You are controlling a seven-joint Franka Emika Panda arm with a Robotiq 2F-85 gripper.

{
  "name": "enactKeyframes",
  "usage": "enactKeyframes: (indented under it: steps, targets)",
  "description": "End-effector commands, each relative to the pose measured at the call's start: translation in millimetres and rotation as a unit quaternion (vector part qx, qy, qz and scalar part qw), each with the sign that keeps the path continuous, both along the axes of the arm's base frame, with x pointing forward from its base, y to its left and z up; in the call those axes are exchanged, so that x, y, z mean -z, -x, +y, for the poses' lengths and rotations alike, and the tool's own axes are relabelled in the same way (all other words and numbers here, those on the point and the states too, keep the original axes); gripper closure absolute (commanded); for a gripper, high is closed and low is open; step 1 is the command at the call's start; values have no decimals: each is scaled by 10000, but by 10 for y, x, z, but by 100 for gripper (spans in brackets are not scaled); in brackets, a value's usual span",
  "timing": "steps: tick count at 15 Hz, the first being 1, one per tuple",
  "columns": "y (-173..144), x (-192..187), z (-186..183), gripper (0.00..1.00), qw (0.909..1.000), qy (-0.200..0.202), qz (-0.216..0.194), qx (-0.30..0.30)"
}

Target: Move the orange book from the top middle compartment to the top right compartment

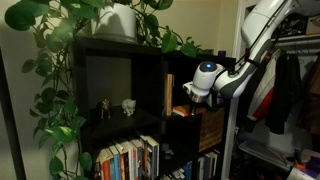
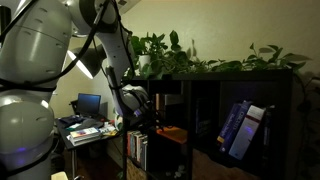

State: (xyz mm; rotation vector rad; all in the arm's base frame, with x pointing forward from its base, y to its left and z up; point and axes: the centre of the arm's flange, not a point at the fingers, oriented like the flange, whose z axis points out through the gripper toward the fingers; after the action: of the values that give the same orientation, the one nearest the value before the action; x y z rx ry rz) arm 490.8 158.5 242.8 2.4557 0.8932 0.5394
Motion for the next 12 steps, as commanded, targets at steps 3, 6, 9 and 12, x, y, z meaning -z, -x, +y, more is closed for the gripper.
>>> enactKeyframes:
  steps: [3,6,9,12]
  targets:
    - [-227,189,-2,0,9985,234,-363,-335]
    - [-272,221,7,0,9966,400,-464,-550]
    - [-279,254,-6,0,9949,505,-533,-698]
    - [-257,259,-25,33,9932,611,-563,-818]
